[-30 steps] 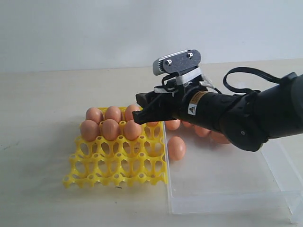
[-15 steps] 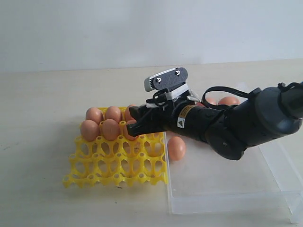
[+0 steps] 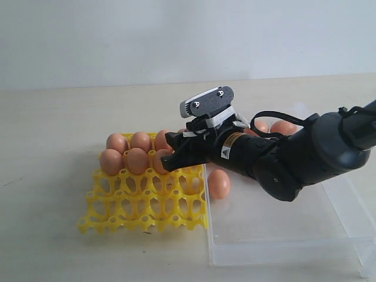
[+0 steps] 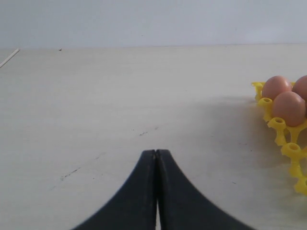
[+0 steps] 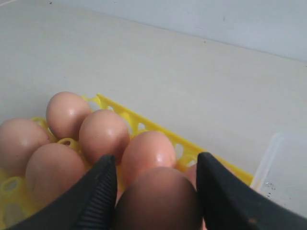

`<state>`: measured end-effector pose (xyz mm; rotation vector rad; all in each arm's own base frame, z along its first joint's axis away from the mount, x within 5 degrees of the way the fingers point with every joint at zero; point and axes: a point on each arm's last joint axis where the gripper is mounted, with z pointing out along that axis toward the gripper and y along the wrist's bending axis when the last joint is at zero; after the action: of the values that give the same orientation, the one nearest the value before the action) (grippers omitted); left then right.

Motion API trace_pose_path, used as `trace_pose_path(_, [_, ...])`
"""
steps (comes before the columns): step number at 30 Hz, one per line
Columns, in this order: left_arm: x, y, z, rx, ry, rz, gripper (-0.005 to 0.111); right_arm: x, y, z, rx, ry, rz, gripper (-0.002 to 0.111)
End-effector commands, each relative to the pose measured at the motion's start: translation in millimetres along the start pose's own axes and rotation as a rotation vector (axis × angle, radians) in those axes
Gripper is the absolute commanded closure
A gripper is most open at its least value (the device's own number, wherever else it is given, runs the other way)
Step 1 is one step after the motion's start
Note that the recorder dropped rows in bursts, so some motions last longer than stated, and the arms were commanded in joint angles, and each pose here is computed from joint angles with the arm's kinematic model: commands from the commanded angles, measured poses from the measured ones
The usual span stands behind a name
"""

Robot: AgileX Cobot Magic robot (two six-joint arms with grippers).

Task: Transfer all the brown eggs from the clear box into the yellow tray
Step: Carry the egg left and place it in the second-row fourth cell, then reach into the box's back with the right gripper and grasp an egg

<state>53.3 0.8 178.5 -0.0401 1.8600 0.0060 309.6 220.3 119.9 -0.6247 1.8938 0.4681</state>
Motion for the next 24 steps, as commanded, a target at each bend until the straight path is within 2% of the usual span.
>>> trace_pose_path(1, [-2.7, -0.4, -0.9, 0.007, -0.023, -0.009, 0.107, -4.7, -1.8, 0.5, 0.006, -0.029, -0.008, 0.072])
trace_pose_path(5, [-2.7, -0.4, -0.9, 0.007, -0.023, -0.009, 0.107, -5.1, -1.8, 0.5, 0.005, -0.033, -0.008, 0.054])
trace_pose_path(8, [-2.7, -0.4, -0.9, 0.007, -0.023, -0.009, 0.107, -7.2, -1.7, -0.5, 0.005, -0.037, -0.010, 0.049])
trace_pose_path(13, [-2.7, -0.4, -0.9, 0.007, -0.023, -0.009, 0.107, -29.3, -2.2, -13.3, 0.014, -0.054, -0.013, 0.050])
trace_pose_path(16, [-2.7, -0.4, -0.9, 0.007, -0.023, -0.009, 0.107, -52.4, -4.1, -32.7, 0.055, -0.025, -0.053, 0.057])
trace_pose_path(20, [-2.7, -0.4, -0.9, 0.007, -0.023, -0.009, 0.107, -74.8, -7.4, -66.0, 0.085, 0.098, -0.184, 0.069])
trace_pose_path(24, [-2.7, -0.4, -0.9, 0.007, -0.023, -0.009, 0.107, -70.3, -24.6, -88.6, 0.107, 0.302, -0.148, 0.069])
